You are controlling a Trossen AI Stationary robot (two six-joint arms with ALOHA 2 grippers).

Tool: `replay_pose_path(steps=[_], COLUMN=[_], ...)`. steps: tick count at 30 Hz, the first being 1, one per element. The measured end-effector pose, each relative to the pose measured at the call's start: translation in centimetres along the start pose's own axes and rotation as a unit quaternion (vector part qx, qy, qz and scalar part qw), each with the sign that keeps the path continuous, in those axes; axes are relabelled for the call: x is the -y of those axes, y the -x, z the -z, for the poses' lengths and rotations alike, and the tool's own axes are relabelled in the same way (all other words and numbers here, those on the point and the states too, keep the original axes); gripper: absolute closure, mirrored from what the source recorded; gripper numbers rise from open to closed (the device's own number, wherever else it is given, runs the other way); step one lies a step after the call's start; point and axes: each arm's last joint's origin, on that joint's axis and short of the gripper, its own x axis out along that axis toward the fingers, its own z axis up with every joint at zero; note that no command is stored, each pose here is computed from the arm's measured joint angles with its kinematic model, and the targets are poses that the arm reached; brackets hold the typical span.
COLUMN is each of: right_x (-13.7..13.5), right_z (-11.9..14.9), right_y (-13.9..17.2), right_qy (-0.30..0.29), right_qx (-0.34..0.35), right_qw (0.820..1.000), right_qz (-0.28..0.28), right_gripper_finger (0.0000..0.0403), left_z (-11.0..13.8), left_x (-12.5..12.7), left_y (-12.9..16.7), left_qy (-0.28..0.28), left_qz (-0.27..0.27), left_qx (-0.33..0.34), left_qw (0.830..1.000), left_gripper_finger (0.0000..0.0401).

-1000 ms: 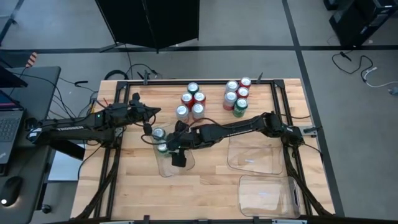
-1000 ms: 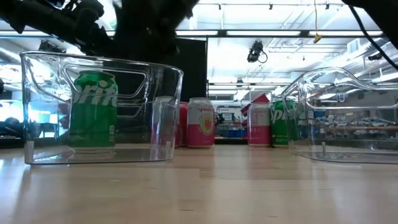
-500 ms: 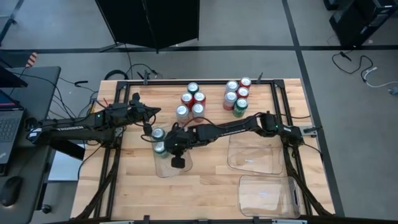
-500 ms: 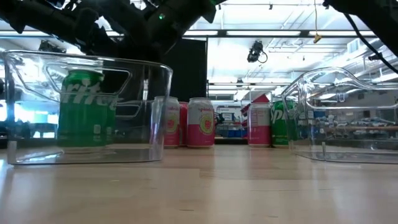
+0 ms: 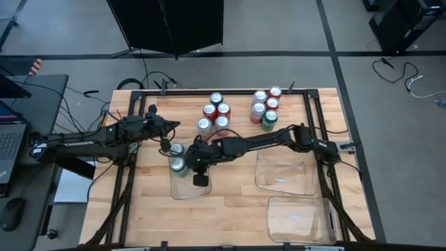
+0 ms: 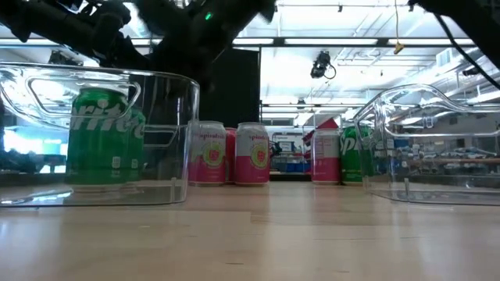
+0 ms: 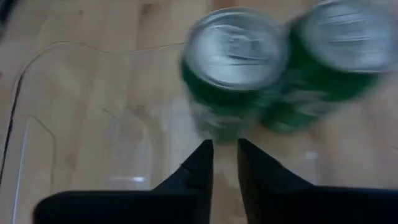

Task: Sort soda cans
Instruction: Put the center green soda can into the top left transparent bin, then put the top green soda can into the top left transparent bin

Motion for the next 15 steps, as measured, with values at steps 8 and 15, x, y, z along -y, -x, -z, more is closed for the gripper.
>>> replay_pose_path(steps=[8, 15], right_x=[4.2, 11.9], right_z=[-1.7, -1.8], right_y=[8.1, 9.9], right_qy=[-0.028, -0.099], right_qx=[-0.001, 0.007], right_qw=[0.984, 0.965], right_qz=[0.175, 0.244], right_gripper_finger=[0.0266, 0.0210], left_z=[-0.1, -0.1], left_x=[0.0, 0.0], left_y=[0.0, 0.0], left_qy=[0.004, 0.013], left_qz=[0.000, 0.000], left_qx=[0.004, 0.006], left_qw=[1.000, 1.000], left_gripper_finger=[0.0398, 0.0398])
